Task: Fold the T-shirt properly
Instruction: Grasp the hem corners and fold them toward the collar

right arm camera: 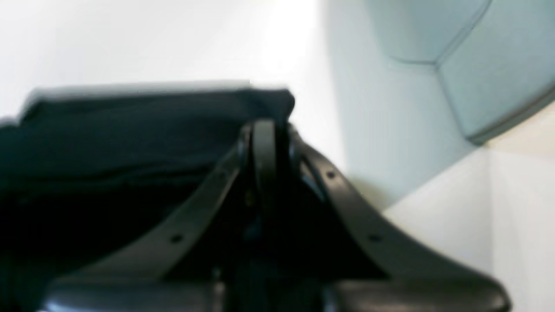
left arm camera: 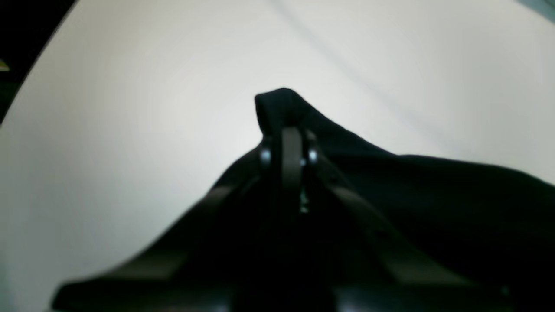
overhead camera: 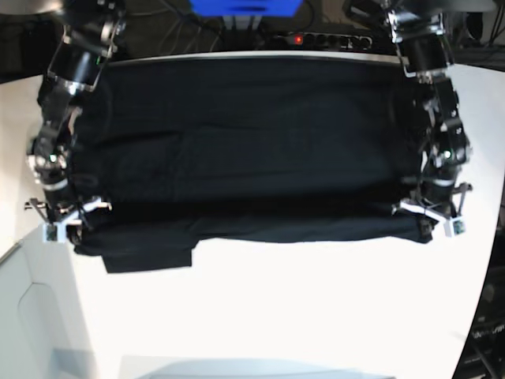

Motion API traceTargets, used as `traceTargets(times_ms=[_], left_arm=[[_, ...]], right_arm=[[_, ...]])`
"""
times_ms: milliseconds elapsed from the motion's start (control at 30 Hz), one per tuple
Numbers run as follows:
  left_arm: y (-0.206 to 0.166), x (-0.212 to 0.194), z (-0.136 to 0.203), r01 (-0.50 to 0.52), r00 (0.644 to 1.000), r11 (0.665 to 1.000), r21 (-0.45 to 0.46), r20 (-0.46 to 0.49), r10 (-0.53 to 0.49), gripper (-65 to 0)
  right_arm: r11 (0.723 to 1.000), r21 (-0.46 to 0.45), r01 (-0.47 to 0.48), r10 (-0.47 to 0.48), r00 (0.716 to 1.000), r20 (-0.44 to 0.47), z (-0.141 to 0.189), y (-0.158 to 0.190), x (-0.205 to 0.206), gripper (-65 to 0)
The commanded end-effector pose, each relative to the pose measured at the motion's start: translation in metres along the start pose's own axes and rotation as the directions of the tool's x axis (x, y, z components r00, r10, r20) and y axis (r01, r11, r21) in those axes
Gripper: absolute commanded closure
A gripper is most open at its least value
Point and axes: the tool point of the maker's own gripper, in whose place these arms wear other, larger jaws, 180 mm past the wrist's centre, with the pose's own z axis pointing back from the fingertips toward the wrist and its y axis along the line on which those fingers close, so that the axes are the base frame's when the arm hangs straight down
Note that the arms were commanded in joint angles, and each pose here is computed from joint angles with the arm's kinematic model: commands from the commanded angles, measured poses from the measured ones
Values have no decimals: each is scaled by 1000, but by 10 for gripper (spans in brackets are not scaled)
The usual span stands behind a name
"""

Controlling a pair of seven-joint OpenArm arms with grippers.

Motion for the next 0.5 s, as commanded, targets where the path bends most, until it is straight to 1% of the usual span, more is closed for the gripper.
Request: traceTargets(times_ms=[0,67,133,233,333,467], left_arm=[[6,17,5,16,999,1000,12,51,-16,0],[4,3,12,13,999,1000,11,31,-13,0],[11,-12,19,6,1000,1000,26,7,-6,0],[16,-43,29,-17,999,999,43,-51,19,0],[17,-65,32,-39,995,998,53,-93,44,0],[15,-72,32,-49,992,997,53,-110,55,-2]], right_arm=[[1000,-12,-20,20,997,71,5,-7,23,0],[999,-10,-36,37,998,57,15,-5,14,0],[999,-7,-46,47,998,37,23,-3,4,0],[998,0,-58,58,998,-12,35,-2,-20,0],[998,6,-55,55,998,-43,41,0,-34,0],[999,16,-48,49,996,-68,44,5,-44,0]])
